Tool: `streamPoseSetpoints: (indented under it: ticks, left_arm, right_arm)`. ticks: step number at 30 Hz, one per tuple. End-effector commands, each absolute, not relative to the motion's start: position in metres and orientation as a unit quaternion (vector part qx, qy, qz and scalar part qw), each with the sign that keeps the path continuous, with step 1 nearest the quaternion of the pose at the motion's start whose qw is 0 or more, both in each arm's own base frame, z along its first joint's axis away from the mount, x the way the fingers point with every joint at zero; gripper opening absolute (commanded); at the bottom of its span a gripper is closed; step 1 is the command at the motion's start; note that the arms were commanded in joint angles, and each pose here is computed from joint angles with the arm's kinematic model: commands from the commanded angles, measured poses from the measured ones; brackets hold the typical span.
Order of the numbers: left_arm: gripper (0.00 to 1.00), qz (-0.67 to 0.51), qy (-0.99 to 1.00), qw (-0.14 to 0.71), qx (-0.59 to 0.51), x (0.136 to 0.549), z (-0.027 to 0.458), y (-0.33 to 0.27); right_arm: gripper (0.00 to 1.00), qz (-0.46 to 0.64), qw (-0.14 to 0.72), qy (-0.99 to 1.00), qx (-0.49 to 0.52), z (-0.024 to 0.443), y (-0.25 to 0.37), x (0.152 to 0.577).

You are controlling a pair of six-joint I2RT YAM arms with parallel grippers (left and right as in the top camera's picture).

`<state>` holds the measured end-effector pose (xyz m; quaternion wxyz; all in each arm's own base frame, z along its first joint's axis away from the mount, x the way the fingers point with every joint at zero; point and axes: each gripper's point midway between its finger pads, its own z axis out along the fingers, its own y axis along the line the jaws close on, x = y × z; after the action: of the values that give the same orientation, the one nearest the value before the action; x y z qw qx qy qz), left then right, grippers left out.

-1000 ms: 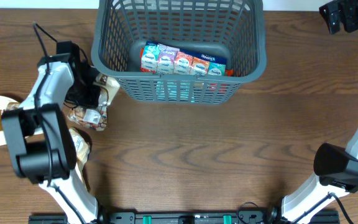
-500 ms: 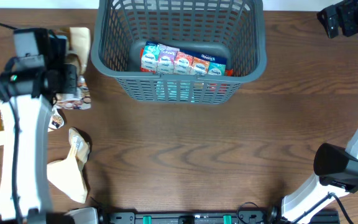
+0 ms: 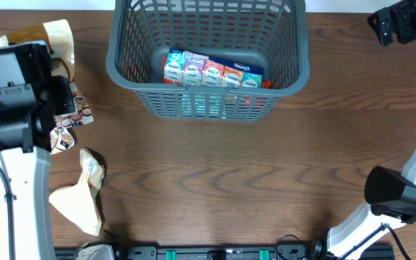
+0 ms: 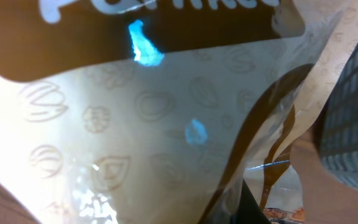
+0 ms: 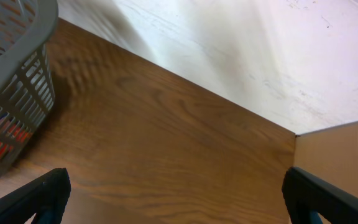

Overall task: Pack container
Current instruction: 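Carry the pouch over the basket and drop it in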

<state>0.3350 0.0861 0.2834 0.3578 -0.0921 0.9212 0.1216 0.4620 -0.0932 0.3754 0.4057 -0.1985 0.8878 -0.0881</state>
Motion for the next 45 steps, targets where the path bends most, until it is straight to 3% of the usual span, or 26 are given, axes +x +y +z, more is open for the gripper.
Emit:
streamPoseSetpoints:
  ticks: [1,12,18,26,30,37,41,45]
  left_arm:
    - [0.06,0.093,0.910,0.400,-0.065,0.335,0.311,0.063]
    - [0.06,0.041,0.854,0.509,0.103,0.365,0.413,-0.040]
    - [0.06,0.029,0.820,0.541,0.187,0.412,0.435,-0.102]
    - [0.06,0.001,0.812,0.512,0.279,0.470,0.381,-0.176]
    - [0.06,-0.053,0.805,0.449,0.383,0.457,0.338,-0.205]
    - [0.06,-0.016,0.795,0.297,0.528,0.417,0.267,-0.184]
    - [0.07,-0.022,0.810,0.254,0.528,0.414,0.244,-0.171]
    - [0.16,-0.028,0.819,0.226,0.526,0.418,0.224,-0.168]
  right_arm:
    - [0.99,-0.088,0.403,0.889,-0.198,0.374,-0.095,0.461]
    - [0.99,-0.084,0.399,0.891,-0.196,0.372,-0.094,0.459]
    - [0.99,-0.085,0.399,0.891,-0.196,0.372,-0.095,0.459]
    - [0.99,-0.084,0.397,0.893,-0.196,0.371,-0.094,0.458]
    - [0.99,-0.081,0.392,0.895,-0.196,0.369,-0.094,0.456]
    - [0.99,-0.080,0.390,0.896,-0.196,0.368,-0.093,0.456]
    - [0.99,-0.080,0.390,0.896,-0.196,0.368,-0.093,0.456]
    - [0.99,-0.079,0.389,0.897,-0.196,0.368,-0.094,0.455]
